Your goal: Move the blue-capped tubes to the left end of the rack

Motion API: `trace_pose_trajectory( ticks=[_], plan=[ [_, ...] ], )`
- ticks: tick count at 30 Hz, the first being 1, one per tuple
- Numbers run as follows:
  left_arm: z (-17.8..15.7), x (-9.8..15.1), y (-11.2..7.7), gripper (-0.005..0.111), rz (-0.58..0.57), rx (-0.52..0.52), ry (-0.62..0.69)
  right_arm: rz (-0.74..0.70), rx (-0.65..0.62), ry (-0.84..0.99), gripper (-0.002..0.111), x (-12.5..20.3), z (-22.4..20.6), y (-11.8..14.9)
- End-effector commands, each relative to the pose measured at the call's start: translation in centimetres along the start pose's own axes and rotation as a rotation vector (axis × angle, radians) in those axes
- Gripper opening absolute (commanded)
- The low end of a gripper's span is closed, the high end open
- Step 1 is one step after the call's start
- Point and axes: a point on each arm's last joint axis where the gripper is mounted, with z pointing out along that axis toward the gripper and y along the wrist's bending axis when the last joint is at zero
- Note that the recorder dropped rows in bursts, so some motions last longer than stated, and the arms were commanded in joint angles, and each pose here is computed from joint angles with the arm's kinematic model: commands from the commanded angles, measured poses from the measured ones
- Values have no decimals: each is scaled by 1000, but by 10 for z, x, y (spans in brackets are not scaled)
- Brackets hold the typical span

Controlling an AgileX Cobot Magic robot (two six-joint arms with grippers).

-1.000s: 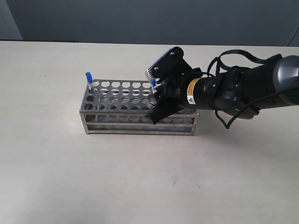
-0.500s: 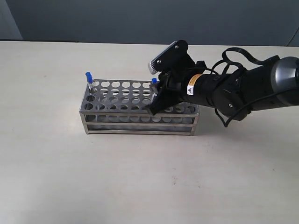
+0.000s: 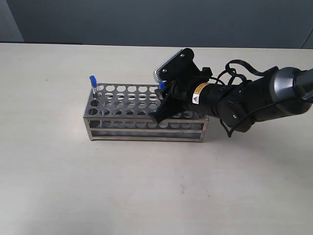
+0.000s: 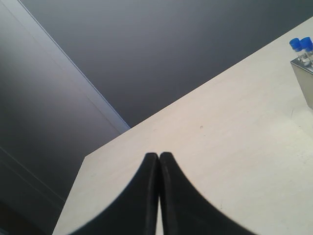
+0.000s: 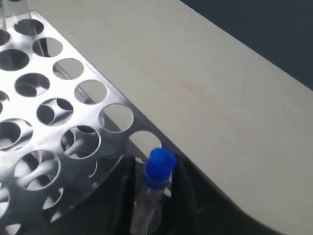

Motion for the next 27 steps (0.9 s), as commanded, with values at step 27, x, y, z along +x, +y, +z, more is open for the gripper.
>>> trace_pose_trajectory(
  ticks=[27],
  plan=[
    [0, -2, 1, 1, -6, 2, -8, -40, 28, -234, 0, -77, -58, 0]
  ],
)
